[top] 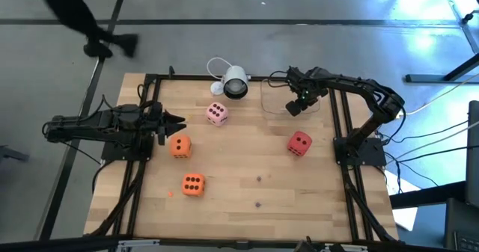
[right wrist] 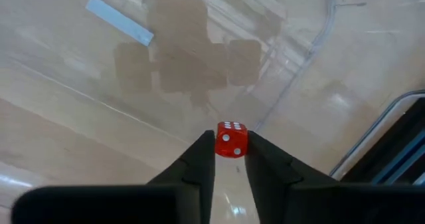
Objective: Pick & Place Dice
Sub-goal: Put the small red dice into the transparent container, then put the large red dice into the transparent container
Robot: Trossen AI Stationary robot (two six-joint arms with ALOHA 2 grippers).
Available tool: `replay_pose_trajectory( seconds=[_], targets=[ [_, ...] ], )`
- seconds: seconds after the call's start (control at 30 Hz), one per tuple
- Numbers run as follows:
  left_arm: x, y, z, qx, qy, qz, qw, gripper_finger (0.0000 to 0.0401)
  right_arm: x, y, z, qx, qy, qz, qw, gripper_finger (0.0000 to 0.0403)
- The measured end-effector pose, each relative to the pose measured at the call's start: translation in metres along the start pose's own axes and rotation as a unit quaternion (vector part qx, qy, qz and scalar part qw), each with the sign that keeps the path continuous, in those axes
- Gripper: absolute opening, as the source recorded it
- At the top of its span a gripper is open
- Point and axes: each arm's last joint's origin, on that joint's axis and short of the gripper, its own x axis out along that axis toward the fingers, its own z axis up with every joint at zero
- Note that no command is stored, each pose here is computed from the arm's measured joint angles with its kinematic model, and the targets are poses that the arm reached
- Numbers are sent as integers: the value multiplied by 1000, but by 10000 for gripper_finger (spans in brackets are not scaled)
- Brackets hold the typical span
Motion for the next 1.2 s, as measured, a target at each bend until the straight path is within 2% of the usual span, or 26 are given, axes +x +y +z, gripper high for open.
replay_pose_trajectory(
  seconds=[0.2, 0.4, 0.53, 0.67, 0.77, 1.03, 1.2],
  targets=[
    [0, 0, 0, -3, -1, 1, 1000, 175, 0, -1, -1, -12, 1, -14, 1000, 161],
    [0, 0, 0, -4, -1, 2, 1000, 175, 0, 0, -1, -37, 5, -3, 999, 232],
    [0, 0, 0, -4, -1, 2, 1000, 175, 0, -1, -1, -36, 4, -7, 999, 261],
    [0, 0, 0, 1, -1, 2, 1000, 175, 0, -1, -1, -25, 1, -19, 1000, 265],
    [0, 0, 0, -4, -1, 2, 1000, 175, -5, -1, -2, -30, -4, -3, 1000, 257],
    [0, 0, 0, 0, -1, 2, 1000, 175, -52, 0, -8, -57, -81, 25, 995, 226],
    [0, 0, 0, -2, -1, 2, 1000, 175, -79, -1, -18, -71, -62, 93, 991, 220]
  ],
)
